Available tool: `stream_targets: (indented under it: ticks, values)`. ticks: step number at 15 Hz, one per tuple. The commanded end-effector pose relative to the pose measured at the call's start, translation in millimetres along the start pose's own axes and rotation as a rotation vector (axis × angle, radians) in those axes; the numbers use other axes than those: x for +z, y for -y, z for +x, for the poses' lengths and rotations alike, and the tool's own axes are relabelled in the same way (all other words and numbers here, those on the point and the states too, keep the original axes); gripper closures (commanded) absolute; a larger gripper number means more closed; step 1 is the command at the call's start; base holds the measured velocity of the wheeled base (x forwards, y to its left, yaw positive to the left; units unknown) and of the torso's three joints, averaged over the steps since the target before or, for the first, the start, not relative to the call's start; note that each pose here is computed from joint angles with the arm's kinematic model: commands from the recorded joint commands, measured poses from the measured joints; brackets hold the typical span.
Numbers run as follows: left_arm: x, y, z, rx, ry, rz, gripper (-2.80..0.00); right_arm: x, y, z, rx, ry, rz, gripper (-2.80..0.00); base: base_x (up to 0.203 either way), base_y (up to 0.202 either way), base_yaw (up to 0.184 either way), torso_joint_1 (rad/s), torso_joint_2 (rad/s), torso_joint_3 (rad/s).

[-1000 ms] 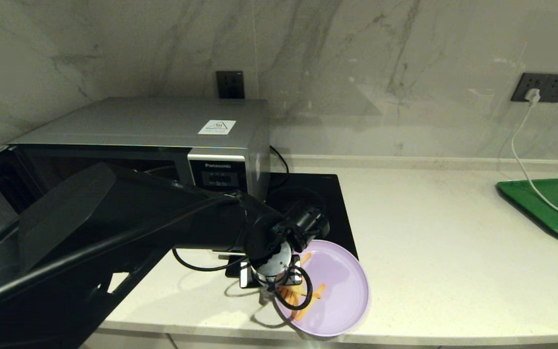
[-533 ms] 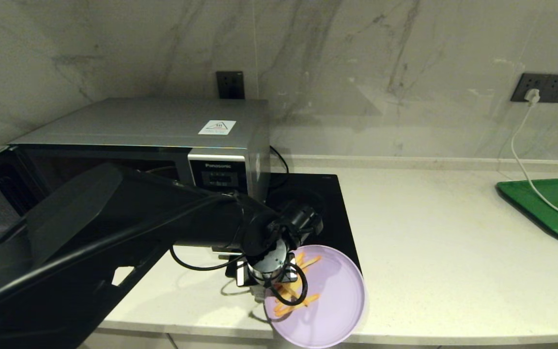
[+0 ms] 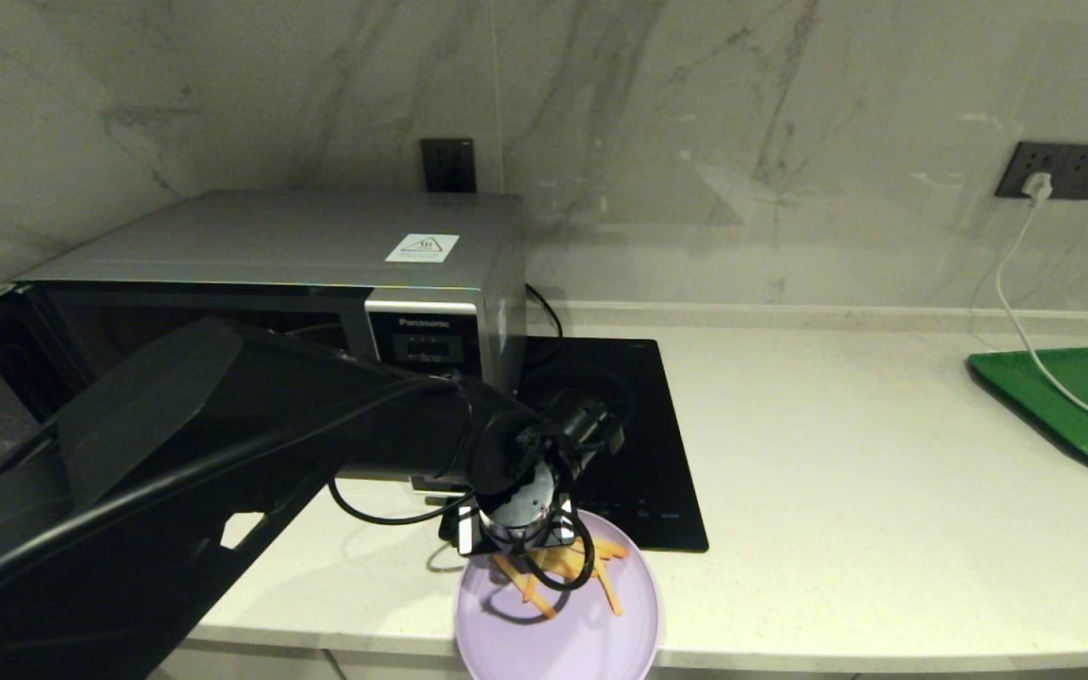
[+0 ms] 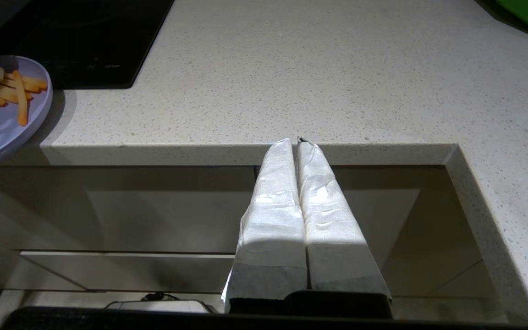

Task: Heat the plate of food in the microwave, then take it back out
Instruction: Put the plate in the microwave oven

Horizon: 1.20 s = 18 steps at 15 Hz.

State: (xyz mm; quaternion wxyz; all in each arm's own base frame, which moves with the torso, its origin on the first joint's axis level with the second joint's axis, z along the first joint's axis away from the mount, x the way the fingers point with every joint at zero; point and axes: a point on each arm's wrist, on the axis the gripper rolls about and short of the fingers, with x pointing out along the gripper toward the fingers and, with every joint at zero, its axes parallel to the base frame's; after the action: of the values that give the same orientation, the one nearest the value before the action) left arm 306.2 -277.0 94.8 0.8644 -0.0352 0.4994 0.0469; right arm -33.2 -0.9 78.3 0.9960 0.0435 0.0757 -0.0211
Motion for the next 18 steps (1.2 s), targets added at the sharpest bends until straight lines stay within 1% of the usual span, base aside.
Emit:
stream_targets:
  ticks: [1, 4, 7, 9, 11, 15, 18]
  values:
    - [-2.1, 0.8, 1.5, 0.007, -0.004, 0.002, -2.8, -0.1, 0.0, 0.0, 0.0, -0.002, 0.0, 0.0, 0.0, 0.0, 0.0, 0.0, 0.0, 0.0]
    - [-1.5, 0.4, 1.4, 0.008, -0.002, 0.001, -2.8, -0.1, 0.0, 0.0, 0.0, -0.002, 0.0, 0.0, 0.0, 0.0, 0.0, 0.0, 0.0, 0.0]
    - [9.1, -2.3, -19.1, -0.033, 0.037, -0.018, -2.8, -0.1, 0.0, 0.0, 0.0, -0.002, 0.0, 0.0, 0.0, 0.0, 0.0, 0.0, 0.0, 0.0]
    - [13.3, -6.3, -27.8, -0.044, 0.05, -0.03, -2.8, -0.1, 0.0, 0.0, 0.0, -0.002, 0.0, 0.0, 0.0, 0.0, 0.0, 0.0, 0.0, 0.0]
    - [15.4, -15.0, -36.6, -0.044, 0.054, -0.047, -2.8, -0.1, 0.0, 0.0, 0.0, -0.002, 0.0, 0.0, 0.0, 0.0, 0.0, 0.0, 0.0, 0.0]
    - [2.7, -42.0, -45.6, -0.003, 0.015, -0.044, -2.8, -0.1, 0.0, 0.0, 0.0, -0.002, 0.0, 0.0, 0.0, 0.0, 0.0, 0.0, 0.0, 0.0]
    - [-8.0, -69.8, -36.5, 0.068, -0.043, -0.058, -2.8, -0.1, 0.0, 0.0, 0.0, -0.002, 0.0, 0.0, 0.0, 0.0, 0.0, 0.0, 0.0, 0.0]
